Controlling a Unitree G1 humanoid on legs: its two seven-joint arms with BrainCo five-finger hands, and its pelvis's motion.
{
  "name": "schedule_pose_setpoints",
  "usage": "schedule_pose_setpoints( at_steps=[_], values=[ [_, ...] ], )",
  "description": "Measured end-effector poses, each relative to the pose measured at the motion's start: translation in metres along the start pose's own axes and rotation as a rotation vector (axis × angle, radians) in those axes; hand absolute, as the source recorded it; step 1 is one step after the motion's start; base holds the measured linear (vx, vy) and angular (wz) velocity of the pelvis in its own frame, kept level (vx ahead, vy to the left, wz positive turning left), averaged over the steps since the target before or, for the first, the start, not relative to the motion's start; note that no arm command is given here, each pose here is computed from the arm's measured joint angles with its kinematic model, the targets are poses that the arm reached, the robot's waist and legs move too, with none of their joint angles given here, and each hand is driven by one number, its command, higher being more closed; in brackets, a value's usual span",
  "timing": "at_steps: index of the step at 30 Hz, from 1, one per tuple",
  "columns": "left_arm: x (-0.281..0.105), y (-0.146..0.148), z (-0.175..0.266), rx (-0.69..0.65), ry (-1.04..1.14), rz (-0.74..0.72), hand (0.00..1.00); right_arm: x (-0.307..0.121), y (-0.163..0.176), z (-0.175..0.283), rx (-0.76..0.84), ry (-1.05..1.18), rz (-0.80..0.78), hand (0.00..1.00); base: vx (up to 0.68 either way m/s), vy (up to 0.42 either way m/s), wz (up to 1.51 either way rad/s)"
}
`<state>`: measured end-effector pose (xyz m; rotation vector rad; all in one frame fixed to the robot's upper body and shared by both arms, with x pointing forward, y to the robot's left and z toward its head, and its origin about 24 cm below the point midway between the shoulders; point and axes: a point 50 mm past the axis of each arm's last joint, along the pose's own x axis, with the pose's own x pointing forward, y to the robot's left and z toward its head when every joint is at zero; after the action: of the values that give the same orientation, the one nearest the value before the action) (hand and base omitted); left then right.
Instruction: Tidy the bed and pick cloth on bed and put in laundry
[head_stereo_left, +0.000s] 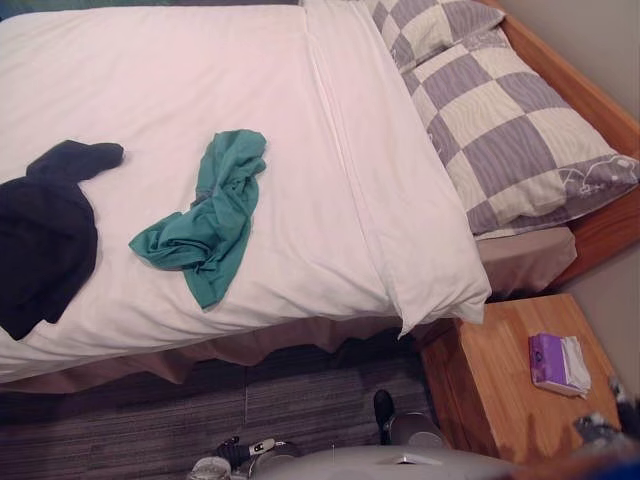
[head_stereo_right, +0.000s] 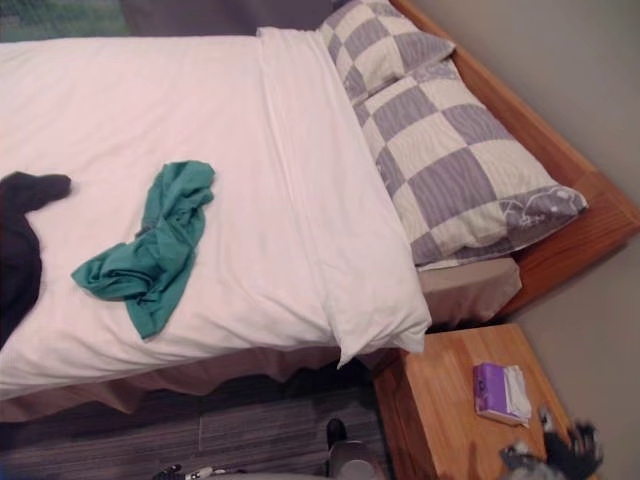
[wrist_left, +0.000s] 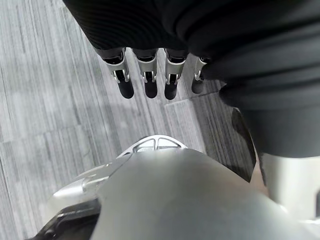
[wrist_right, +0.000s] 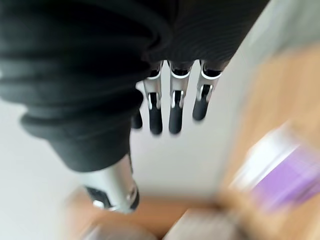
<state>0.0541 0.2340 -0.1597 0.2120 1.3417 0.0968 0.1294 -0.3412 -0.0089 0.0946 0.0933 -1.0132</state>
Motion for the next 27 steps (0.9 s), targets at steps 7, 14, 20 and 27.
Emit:
schedule_pose_setpoints(
  at_steps=[7, 14, 20, 27],
  values=[
    [0.0, 0.0, 0.001, 0.073, 0.012, -0.006, 0.0, 0.007, 0.09, 0.071, 0.339, -0.214, 0.545, 1.0, 0.04, -0.008, 0.08],
    [0.001, -0.004, 0.02, 0.058, -0.059, 0.002, 0.0, 0.001, 0.153, 0.153, 0.678, -0.395, 0.815, 1.0, -0.03, 0.008, 0.21],
    [0.001, -0.003, 0.053, 0.028, -0.184, 0.019, 0.0, -0.006, 0.181, 0.234, 0.828, -0.578, 0.89, 1.0, -0.02, 0.033, 0.25],
    [-0.003, -0.012, 0.097, -0.061, -0.331, 0.012, 0.0, -0.018, 0.195, 0.266, 0.904, -0.616, 0.868, 1.0, -0.04, 0.0, 0.22]
  ],
)
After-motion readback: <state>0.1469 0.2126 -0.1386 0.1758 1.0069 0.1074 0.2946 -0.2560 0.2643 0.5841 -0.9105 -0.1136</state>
